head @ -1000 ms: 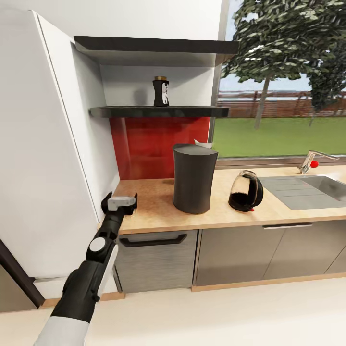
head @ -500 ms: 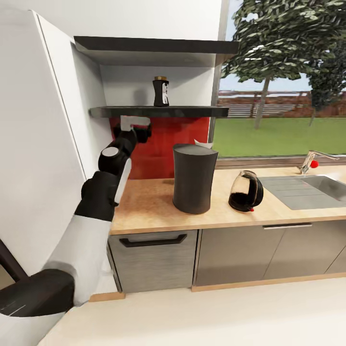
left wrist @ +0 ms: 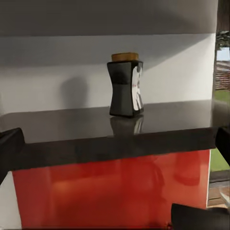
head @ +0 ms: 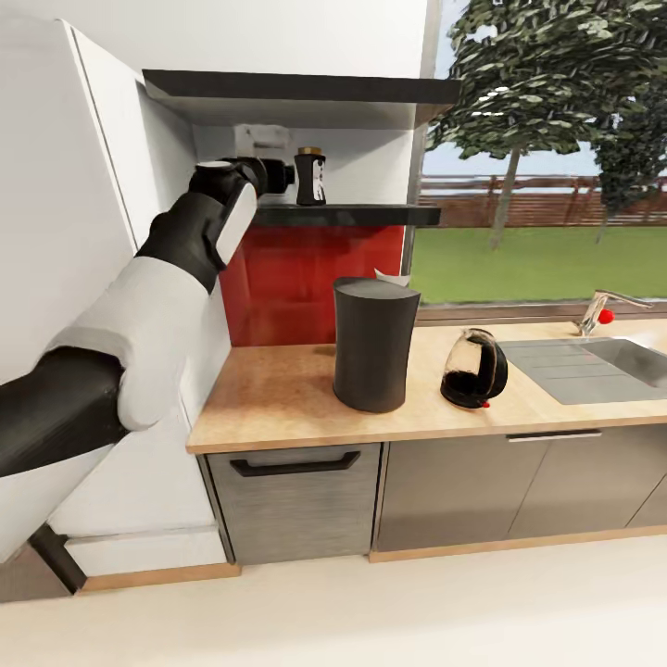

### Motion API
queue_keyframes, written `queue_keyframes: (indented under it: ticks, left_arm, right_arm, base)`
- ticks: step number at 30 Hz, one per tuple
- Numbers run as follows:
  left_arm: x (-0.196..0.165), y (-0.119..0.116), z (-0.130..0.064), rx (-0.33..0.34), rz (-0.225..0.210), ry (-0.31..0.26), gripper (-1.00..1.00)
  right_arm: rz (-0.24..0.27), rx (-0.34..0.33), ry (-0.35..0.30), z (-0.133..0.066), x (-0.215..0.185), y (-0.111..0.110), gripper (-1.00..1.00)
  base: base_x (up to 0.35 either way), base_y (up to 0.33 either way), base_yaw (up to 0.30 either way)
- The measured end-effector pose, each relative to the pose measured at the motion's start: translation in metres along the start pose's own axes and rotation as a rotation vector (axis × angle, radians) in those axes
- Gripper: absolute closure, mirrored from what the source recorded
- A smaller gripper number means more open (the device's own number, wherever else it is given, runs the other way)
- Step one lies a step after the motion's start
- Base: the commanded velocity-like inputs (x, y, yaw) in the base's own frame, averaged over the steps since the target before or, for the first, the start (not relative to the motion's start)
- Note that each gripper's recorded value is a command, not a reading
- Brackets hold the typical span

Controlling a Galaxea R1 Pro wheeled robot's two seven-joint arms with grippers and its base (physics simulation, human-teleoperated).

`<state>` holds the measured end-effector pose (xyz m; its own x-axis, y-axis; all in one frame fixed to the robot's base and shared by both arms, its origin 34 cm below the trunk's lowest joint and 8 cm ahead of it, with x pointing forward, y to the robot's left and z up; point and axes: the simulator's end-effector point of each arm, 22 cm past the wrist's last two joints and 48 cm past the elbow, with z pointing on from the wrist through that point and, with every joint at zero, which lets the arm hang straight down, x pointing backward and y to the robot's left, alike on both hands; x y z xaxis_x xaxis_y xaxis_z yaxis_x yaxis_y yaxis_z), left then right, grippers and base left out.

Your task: Set up a coffee station on the kitchen countertop: keep the coffee maker on the countertop, move the bottle of coffee from the kitchen shelf to the counter next to the coffee maker, place a paper coffee filter on top of the coffee maker, put the saucer next to the coffee maker with the coffee cup on the saucer, and place the electric kettle next to the coffee maker.

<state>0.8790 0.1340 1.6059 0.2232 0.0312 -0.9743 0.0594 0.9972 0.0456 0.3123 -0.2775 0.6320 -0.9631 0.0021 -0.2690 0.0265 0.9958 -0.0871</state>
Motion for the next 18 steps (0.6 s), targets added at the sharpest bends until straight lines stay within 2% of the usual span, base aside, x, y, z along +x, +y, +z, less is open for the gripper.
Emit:
queue_keyframes:
  ticks: [5,8,12,18]
  left_arm:
    - [-0.006,0.007,0.011,-0.017,0.015,0.055,-1.00]
    - [-0.005,0.008,0.012,-0.020,0.019,0.067,-1.00]
    - [-0.001,0.010,0.013,-0.024,0.033,0.076,-1.00]
    - [0.000,0.010,0.012,-0.020,0.041,0.072,-1.00]
  right_arm:
    - [-0.004,0.003,0.004,0.000,0.002,-0.002,-1.00]
    - [-0.008,0.021,0.014,0.000,0.007,-0.018,-1.00]
    - [-0.017,0.057,0.057,-0.002,0.040,-0.047,-1.00]
    - [-0.027,0.074,0.105,-0.008,0.076,-0.062,-1.00]
  base:
    - [0.000,0.000,0.000]
    - [0.000,0.000,0.000]
    - [0.000,0.000,-0.020]
    - [0.000,0.000,-0.085]
